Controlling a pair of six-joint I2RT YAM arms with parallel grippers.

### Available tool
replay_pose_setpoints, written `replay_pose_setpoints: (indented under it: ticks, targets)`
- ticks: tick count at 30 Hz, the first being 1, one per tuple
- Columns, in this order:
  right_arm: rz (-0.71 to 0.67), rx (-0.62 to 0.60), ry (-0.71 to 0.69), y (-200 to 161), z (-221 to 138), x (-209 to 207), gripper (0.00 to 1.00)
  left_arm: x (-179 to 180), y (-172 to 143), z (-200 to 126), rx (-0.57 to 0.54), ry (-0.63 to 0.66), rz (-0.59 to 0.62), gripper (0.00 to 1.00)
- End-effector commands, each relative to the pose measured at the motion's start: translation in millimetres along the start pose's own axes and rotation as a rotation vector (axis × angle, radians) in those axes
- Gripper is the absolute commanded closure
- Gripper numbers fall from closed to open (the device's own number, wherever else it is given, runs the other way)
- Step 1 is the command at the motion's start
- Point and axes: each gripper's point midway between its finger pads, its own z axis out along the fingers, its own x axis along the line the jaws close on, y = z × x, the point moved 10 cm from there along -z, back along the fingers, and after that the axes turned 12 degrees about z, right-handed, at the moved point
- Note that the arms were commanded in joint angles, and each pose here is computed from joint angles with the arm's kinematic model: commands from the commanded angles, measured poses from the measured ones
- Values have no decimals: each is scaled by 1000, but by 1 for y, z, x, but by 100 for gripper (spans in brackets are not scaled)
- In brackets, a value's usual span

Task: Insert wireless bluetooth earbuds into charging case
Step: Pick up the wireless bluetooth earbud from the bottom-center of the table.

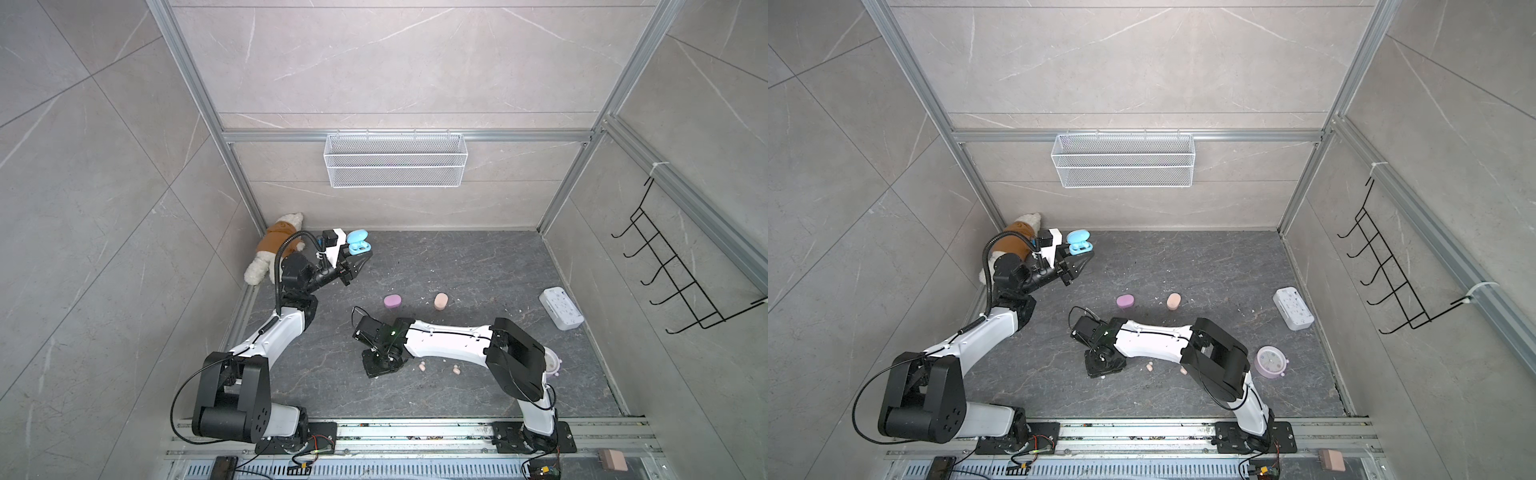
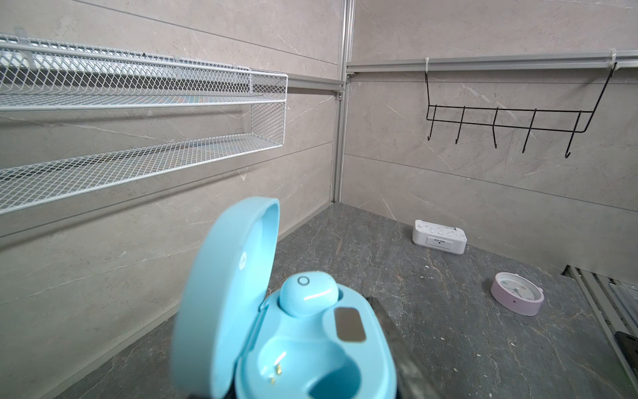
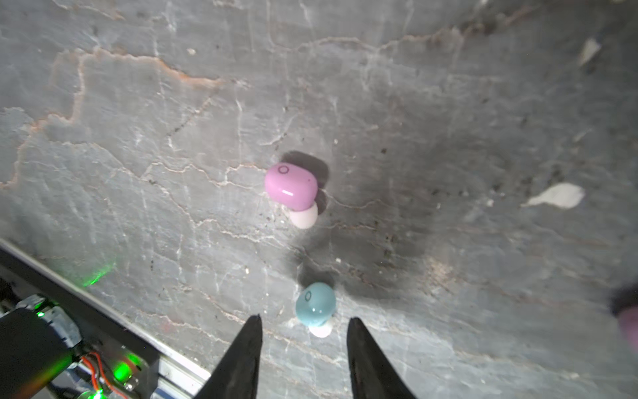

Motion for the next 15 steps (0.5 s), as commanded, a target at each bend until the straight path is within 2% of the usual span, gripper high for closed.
replay_pose_setpoints:
  ticks: [1,15]
  targets:
    - [39,-19,-64,-3,10,-9,58,1,14,-1,-47,7,55,86]
    - [16,10,-64,-3,22,-3,60,2,12,-1,-47,5,49,86]
